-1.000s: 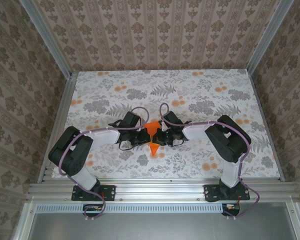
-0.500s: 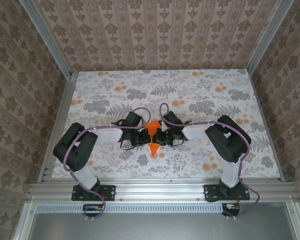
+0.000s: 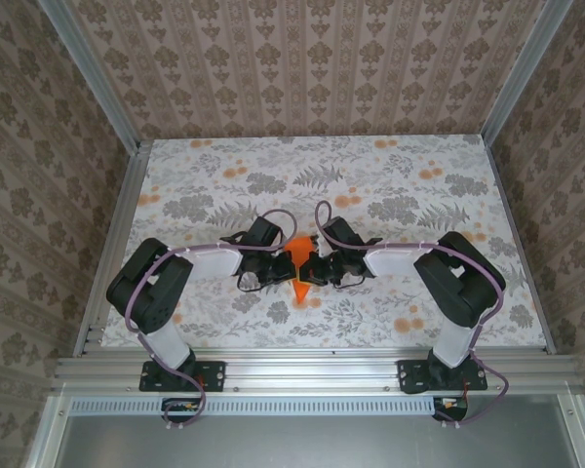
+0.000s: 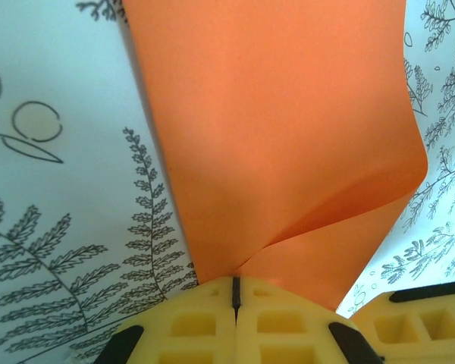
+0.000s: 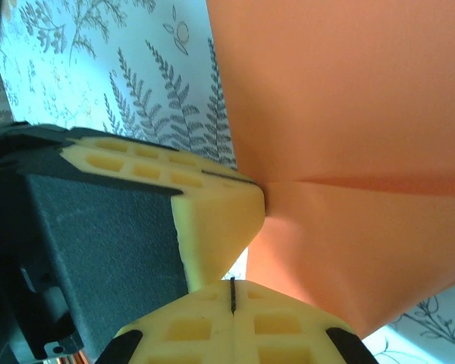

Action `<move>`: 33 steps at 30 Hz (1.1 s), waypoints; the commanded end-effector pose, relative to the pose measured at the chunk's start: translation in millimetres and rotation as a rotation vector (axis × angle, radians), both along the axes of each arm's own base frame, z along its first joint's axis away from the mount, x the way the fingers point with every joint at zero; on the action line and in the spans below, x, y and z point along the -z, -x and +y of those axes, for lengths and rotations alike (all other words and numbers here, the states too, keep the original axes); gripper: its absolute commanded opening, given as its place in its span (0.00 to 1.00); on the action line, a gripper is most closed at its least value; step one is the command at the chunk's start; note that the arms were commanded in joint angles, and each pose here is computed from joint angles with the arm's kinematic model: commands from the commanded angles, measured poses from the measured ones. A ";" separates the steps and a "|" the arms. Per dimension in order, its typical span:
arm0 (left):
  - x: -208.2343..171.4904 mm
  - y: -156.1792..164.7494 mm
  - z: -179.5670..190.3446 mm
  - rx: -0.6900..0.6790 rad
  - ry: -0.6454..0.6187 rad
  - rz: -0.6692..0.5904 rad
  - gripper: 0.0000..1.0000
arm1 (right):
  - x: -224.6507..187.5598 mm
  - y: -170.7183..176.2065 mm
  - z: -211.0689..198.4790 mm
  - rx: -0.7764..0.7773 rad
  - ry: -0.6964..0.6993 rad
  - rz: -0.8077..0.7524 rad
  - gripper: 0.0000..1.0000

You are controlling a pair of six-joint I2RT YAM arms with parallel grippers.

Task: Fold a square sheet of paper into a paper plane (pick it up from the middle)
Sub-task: Third fold the triangle at the center of the table.

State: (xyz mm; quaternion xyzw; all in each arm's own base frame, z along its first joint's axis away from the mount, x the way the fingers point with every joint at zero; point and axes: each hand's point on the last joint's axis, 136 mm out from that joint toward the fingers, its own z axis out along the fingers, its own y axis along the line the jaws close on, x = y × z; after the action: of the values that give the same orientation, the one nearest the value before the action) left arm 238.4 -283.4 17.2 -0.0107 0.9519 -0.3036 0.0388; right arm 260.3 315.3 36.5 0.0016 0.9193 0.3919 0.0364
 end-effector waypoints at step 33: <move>35.1 20.5 26.0 -0.049 -0.155 0.103 0.00 | 41.3 60.4 -10.6 -0.171 0.091 0.126 0.00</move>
State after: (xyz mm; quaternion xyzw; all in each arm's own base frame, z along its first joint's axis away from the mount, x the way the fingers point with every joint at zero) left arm 237.6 -285.5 17.6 -0.0180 0.9516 -0.3046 0.0374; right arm 211.3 312.6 12.3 -0.0568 0.9258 0.3724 -0.0309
